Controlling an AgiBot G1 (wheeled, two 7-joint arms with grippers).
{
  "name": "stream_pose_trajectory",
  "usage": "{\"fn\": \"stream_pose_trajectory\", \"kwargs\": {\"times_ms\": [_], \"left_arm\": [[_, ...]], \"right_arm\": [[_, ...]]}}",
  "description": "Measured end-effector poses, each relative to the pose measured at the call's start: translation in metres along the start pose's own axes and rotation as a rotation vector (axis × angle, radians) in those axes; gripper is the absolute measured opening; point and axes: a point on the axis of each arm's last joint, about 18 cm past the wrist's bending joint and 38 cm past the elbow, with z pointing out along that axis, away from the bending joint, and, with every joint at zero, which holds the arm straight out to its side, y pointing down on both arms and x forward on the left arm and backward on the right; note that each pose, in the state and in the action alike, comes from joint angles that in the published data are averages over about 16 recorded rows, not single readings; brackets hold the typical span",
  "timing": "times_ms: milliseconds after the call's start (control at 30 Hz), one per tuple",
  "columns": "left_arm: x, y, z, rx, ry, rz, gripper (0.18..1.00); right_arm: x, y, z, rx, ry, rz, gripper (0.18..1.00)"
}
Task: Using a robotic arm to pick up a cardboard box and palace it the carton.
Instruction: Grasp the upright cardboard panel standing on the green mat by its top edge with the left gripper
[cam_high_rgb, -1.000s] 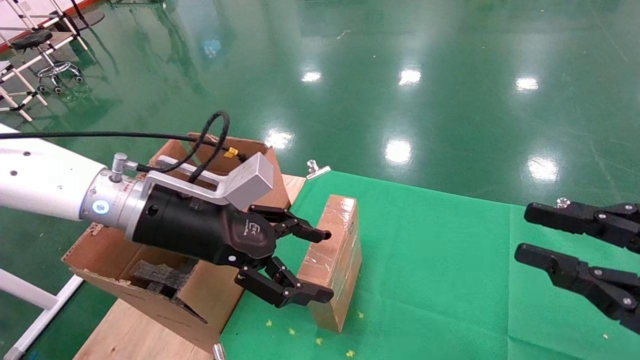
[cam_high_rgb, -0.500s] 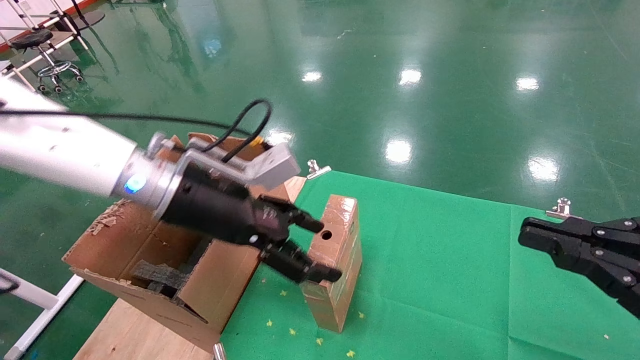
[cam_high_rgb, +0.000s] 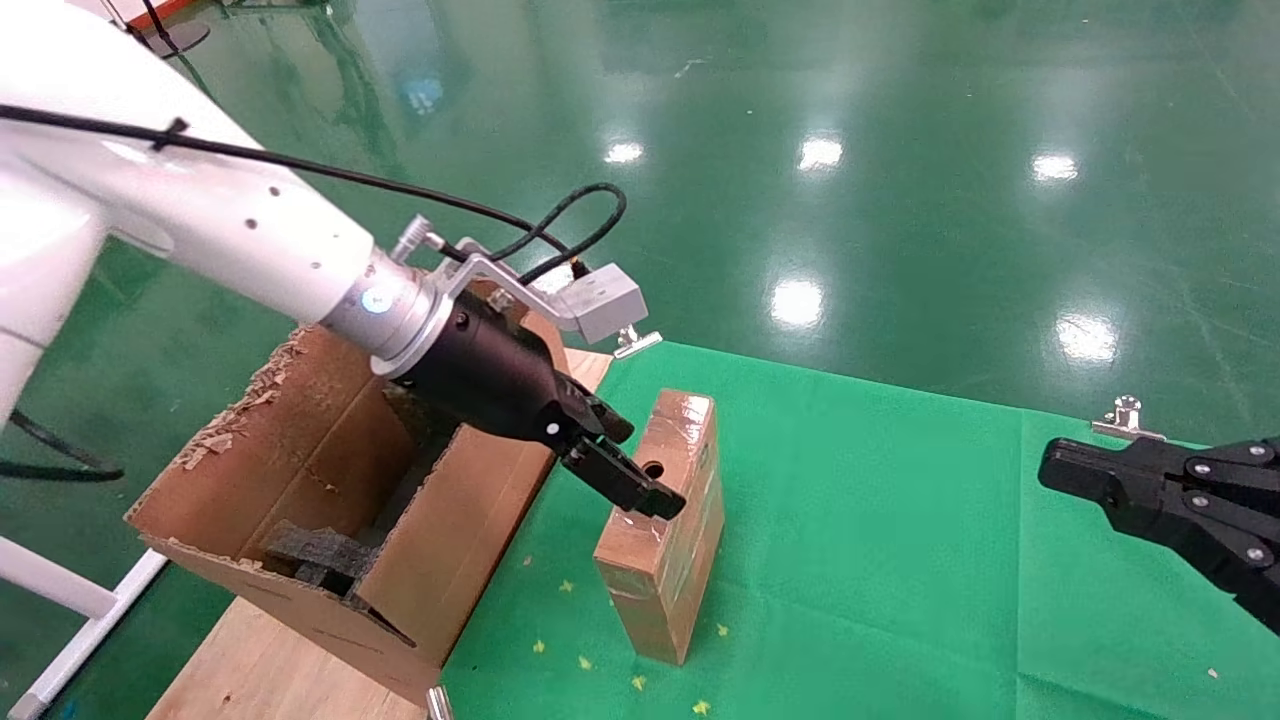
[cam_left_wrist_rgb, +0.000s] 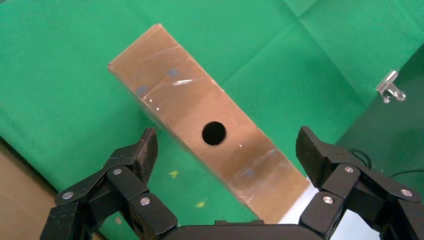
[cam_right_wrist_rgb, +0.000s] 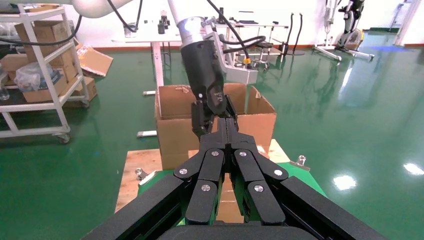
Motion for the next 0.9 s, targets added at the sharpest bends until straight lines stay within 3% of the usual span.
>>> {"fn": "stream_pose_trajectory", "kwargs": {"times_ms": [900], "left_arm": [[-0.011, -0.005, 0.039, -0.113, 0.007, 0.006, 0.996]], "right_arm": [[0.0, 0.0, 0.0, 0.0, 0.0, 0.0, 0.21]]}}
